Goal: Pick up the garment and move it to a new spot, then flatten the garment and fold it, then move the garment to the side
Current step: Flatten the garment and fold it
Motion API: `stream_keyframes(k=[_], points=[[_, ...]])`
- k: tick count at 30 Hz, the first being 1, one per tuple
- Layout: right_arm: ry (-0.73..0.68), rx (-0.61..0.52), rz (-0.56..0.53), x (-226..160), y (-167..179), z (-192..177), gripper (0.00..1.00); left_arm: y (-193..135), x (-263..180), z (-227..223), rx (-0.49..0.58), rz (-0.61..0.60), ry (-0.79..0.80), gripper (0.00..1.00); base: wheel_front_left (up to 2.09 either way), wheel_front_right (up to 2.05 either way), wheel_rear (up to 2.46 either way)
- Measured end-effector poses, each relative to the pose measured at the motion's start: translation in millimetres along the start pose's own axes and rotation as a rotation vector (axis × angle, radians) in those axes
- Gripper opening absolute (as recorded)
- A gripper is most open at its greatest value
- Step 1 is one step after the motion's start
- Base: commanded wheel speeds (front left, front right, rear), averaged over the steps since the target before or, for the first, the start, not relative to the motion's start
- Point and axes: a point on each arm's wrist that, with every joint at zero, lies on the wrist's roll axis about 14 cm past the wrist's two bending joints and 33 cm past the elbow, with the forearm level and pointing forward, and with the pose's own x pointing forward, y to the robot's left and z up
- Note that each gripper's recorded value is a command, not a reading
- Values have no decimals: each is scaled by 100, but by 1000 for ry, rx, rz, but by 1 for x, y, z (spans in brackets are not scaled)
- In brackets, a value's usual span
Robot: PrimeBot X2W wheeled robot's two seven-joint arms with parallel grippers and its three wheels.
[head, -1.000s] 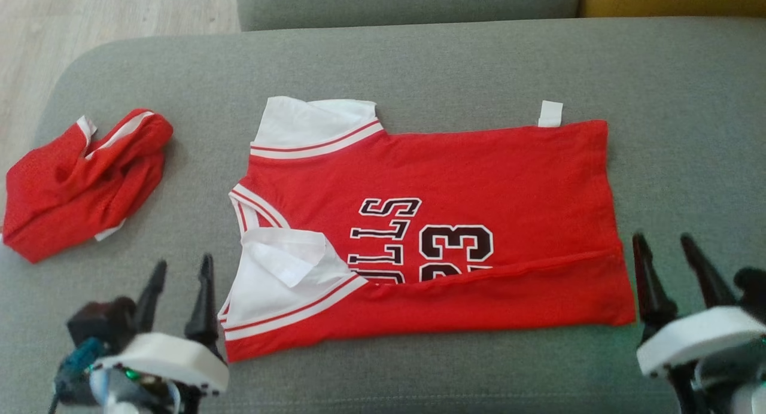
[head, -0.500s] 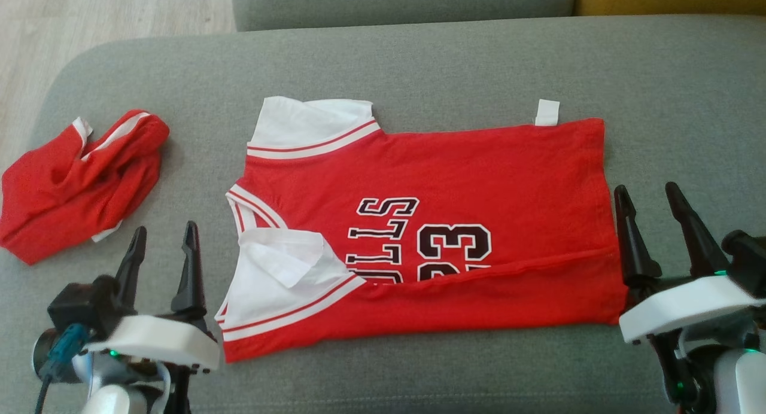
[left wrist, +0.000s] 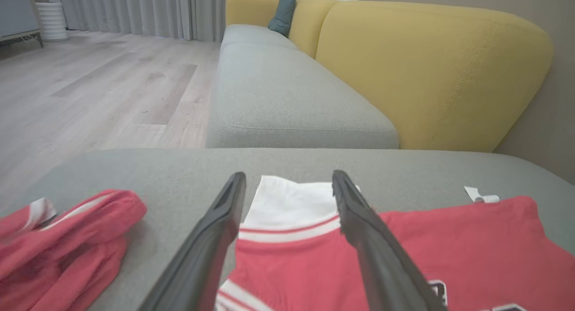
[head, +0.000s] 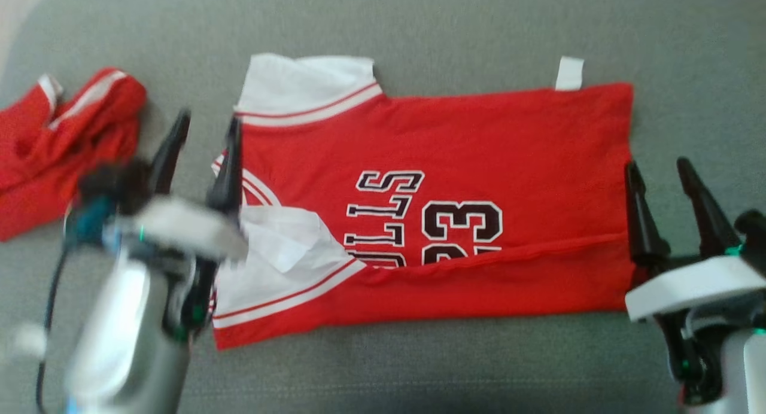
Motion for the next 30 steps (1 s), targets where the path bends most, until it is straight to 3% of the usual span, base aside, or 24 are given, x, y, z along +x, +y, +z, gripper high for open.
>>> stream_keyframes(k=[4,10,22,23,24,25,30], points=[[25,-2,7,19,0,-9,100,-4,49,-6,-27,-45,25,100,0,0,0],[78,3,12,37,0,-30,100,10,100,-51,-39,-41,172,100,0,0,0],[134,4,-22,37,-13,-50,100,24,126,-119,-84,-16,432,100,0,0,0],[136,4,-23,37,-14,-51,100,25,126,-121,-90,-14,441,87,0,0,0],[138,5,-25,37,-14,-51,100,25,127,-122,-95,-10,449,28,0,0,0],[139,4,-26,36,-14,-51,100,25,126,-123,-105,-8,459,0,0,0,0],[138,5,-34,36,-17,-52,100,9,126,-126,-109,-56,481,0,0,0,0]])
